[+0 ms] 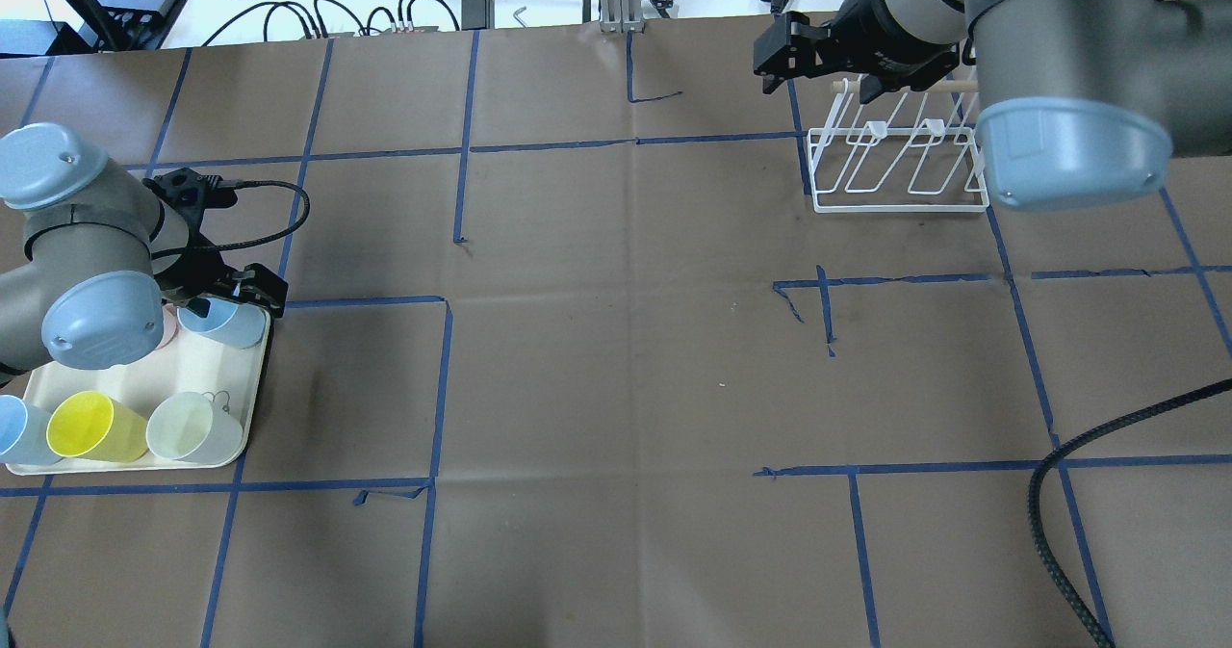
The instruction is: Transfer IKEA cup to right arm and place on rack
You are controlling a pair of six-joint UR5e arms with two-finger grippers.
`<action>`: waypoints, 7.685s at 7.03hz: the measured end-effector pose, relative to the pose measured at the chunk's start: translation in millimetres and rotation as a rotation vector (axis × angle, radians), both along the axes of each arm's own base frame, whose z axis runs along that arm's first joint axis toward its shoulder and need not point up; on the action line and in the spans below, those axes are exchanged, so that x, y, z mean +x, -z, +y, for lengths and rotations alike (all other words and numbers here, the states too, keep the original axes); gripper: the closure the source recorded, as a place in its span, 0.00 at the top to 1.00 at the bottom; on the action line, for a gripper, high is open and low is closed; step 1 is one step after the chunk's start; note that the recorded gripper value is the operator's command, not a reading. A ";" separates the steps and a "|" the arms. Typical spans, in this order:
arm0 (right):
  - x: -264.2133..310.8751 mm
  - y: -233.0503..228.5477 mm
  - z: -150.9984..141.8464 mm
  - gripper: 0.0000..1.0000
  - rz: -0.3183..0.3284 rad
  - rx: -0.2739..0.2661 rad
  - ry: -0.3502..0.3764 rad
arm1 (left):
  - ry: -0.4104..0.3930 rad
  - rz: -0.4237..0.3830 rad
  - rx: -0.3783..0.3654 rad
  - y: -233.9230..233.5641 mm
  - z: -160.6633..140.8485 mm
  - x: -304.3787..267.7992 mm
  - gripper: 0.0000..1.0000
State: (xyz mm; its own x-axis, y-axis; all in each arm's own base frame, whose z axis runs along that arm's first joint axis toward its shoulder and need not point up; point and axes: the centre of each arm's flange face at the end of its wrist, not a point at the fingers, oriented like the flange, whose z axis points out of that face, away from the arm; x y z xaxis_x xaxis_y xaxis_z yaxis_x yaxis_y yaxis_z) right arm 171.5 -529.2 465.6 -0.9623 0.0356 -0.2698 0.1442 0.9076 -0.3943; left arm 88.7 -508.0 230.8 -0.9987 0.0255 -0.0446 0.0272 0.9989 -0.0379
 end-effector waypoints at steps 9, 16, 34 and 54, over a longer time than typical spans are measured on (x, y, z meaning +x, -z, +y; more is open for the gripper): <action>31.7 31.9 46.4 1.00 -0.560 -0.187 0.215 | -0.027 -0.025 0.025 -16.0 7.5 21.7 0.00; 37.6 61.7 119.1 1.00 -1.010 -0.257 0.359 | -0.028 0.058 0.042 -179.7 -35.3 -38.0 0.00; 33.6 82.5 126.5 1.00 -1.057 -0.206 0.461 | 0.684 0.714 -1.052 -110.7 79.3 -300.5 0.00; 124.8 105.0 35.7 0.72 -0.978 0.144 0.613 | 0.625 0.729 -1.045 -116.2 75.9 -298.0 0.01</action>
